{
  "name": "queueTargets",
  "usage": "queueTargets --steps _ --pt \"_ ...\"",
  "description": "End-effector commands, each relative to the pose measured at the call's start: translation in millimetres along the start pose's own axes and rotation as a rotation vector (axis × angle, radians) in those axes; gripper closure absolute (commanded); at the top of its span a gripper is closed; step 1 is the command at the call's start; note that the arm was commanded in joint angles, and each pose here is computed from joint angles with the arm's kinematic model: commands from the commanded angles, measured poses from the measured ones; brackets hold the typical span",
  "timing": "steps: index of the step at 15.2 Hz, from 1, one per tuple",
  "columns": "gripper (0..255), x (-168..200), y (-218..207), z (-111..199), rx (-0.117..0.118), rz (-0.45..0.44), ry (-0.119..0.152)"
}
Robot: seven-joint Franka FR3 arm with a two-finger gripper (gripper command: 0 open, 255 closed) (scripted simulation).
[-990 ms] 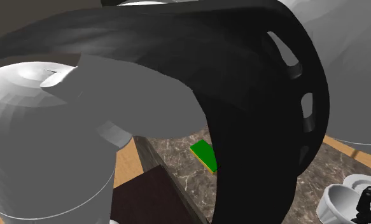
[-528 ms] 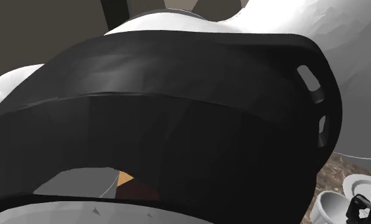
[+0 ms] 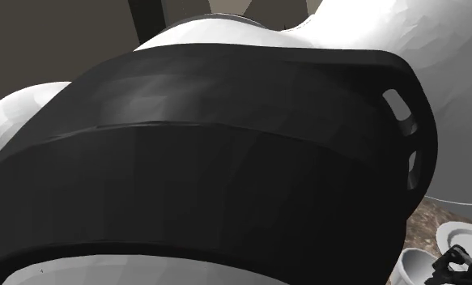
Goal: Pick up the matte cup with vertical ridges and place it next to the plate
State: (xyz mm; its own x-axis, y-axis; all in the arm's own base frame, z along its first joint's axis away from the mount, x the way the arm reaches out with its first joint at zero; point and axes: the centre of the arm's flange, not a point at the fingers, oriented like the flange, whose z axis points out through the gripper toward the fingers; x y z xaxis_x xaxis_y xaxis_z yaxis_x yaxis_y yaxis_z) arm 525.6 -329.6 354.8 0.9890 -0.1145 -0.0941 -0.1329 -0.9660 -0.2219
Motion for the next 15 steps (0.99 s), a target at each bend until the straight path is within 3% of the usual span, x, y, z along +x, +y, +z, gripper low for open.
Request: queueTargets --steps 1,5,9,15 --pt "0 0.0 0.0 -0.1 0.0 0.0 0.0" --pt "0 0.0 0.0 0.0 0.0 0.0 0.0" --pt "0 0.0 0.0 -50.1 0.0 0.0 0.0" --pt "0 0.0 0.0 -50.1 0.0 0.0 0.0"
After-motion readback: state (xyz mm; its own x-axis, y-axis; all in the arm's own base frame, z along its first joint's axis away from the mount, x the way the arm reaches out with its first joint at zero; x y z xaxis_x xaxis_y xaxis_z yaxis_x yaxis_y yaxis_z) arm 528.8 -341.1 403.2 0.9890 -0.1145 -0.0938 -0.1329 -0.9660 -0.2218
